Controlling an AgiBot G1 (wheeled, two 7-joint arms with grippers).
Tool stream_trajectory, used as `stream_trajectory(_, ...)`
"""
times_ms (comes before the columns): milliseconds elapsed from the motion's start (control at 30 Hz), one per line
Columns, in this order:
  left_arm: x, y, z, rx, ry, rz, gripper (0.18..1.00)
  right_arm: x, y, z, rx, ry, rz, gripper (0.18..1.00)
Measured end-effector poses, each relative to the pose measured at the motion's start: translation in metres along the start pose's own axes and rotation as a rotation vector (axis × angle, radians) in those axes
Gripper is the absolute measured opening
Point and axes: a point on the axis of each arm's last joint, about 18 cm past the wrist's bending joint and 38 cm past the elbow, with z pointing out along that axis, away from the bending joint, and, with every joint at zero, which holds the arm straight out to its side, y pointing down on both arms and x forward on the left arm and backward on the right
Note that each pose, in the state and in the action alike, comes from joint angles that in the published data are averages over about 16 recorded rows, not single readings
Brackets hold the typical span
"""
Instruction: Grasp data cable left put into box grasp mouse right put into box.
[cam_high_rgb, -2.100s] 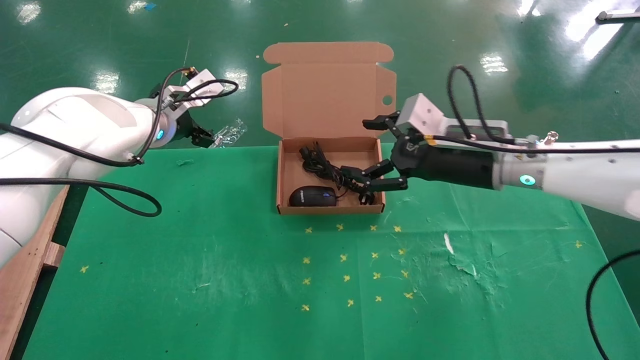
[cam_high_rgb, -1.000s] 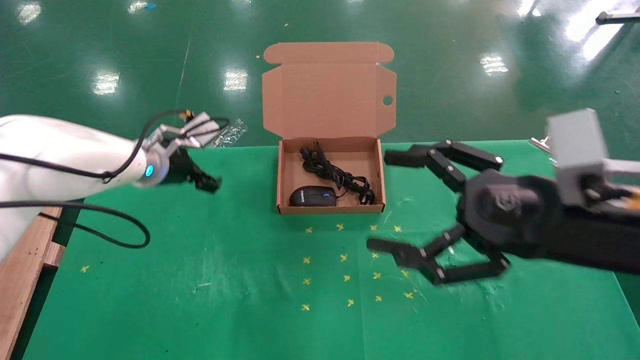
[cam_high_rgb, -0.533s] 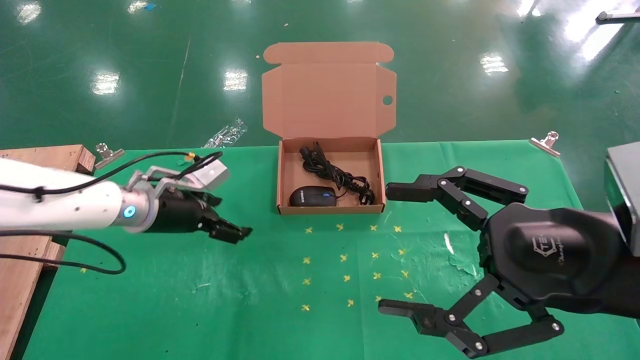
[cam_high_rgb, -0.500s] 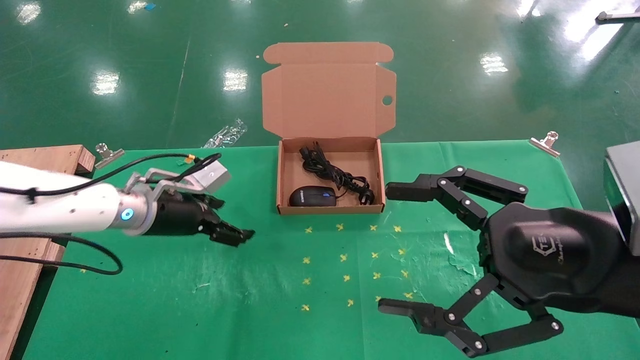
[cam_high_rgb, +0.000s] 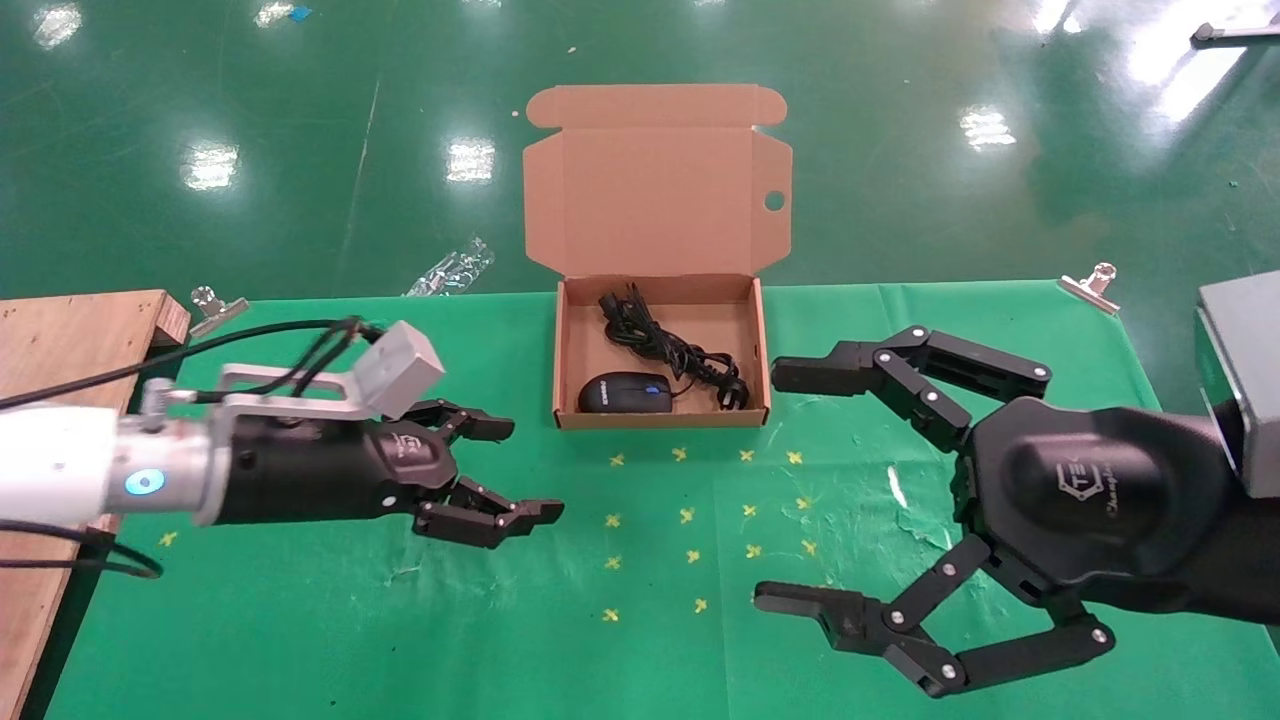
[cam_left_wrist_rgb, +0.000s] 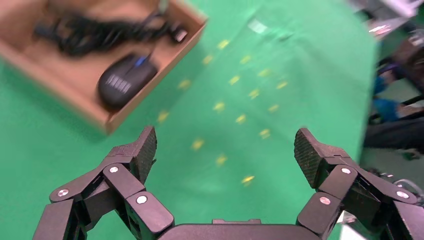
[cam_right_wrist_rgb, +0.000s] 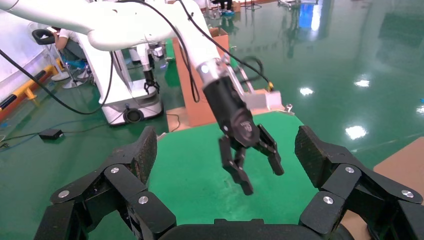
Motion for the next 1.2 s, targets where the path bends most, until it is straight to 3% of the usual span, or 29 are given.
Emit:
stream_trajectory(400,0.050,-0.028,-0.065,0.296,0.182,0.185,1.001,0.000,0.000,0.000,0.000,0.000,0.000,1.001)
stream_trajectory(700,0.082,-0.045,-0.111,0.479,0.258,0.334,1.001,0.000,0.000,0.000,0.000,0.000,0.000,1.001)
stream_trajectory(900,0.090,-0.049,-0.124,0.526,0.275,0.373,1.001,0.000,0.000,0.000,0.000,0.000,0.000,1.001)
stream_trajectory(1200,0.089,-0.048,-0.121,0.516,0.272,0.366,1.001,0.000,0.000,0.000,0.000,0.000,0.000,1.001)
